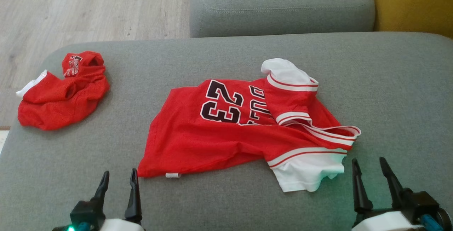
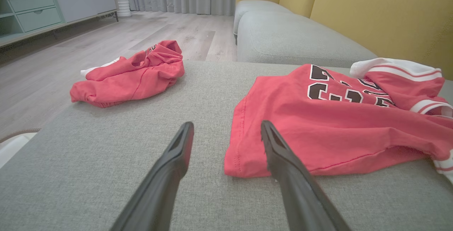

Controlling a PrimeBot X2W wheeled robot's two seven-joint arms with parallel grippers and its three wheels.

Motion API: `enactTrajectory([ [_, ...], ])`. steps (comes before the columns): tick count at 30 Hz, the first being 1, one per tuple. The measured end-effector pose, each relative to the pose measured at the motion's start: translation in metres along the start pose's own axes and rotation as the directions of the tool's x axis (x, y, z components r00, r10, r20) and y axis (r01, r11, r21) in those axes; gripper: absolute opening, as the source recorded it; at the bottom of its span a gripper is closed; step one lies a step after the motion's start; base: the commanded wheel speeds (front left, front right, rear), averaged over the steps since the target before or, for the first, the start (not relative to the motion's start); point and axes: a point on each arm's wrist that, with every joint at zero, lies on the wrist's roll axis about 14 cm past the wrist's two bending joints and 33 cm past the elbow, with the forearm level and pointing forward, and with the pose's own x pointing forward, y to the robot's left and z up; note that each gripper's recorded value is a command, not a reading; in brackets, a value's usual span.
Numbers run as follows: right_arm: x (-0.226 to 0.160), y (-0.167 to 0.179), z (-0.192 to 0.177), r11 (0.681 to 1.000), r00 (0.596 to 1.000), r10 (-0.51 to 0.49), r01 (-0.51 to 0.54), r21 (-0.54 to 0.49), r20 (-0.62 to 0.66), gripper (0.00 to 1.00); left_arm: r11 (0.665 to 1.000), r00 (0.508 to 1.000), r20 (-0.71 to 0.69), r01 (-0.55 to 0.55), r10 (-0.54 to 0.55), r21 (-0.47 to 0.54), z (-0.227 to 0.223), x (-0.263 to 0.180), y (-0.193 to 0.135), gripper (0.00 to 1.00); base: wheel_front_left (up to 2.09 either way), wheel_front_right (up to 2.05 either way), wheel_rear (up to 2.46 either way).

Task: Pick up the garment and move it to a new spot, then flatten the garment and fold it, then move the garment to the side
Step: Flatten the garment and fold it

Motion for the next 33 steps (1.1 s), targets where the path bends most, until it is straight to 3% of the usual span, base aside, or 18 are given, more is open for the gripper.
enactTrajectory([
  [5, 0.000, 0.005, -0.002, 1.000, 1.000, 0.017, -0.017, -0.008, -0.007, 1.00, 1.000, 1.000, -0.029, 0.000, 0.000, -0.003, -0.009, -0.003, 0.000, 1.00, 0.00, 0.00, 0.00],
  [8, -0.005, 0.010, -0.030, 1.000, 0.990, 0.030, -0.031, -0.004, -0.138, 1.00, 1.000, 0.995, -0.099, 0.003, -0.003, -0.002, -0.031, -0.009, -0.002, 1.00, 0.00, 0.00, 0.00],
  [17, -0.002, 0.027, -0.069, 0.996, 0.894, 0.084, -0.093, 0.000, -0.439, 1.00, 0.999, 0.968, -0.246, 0.037, -0.041, -0.021, -0.046, 0.017, -0.015, 1.00, 0.00, 0.00, 0.00],
  [25, 0.026, 0.025, -0.069, 0.994, 0.865, 0.099, -0.104, 0.017, -0.492, 1.00, 0.998, 0.945, -0.322, 0.060, -0.062, -0.015, -0.051, 0.039, -0.022, 1.00, 0.00, 0.00, 0.00],
  [33, 0.029, 0.036, -0.077, 0.990, 0.843, 0.140, -0.129, 0.057, -0.519, 1.00, 0.998, 0.918, -0.392, 0.063, -0.061, -0.010, -0.065, 0.040, -0.021, 1.00, 0.00, 0.00, 0.00],
])
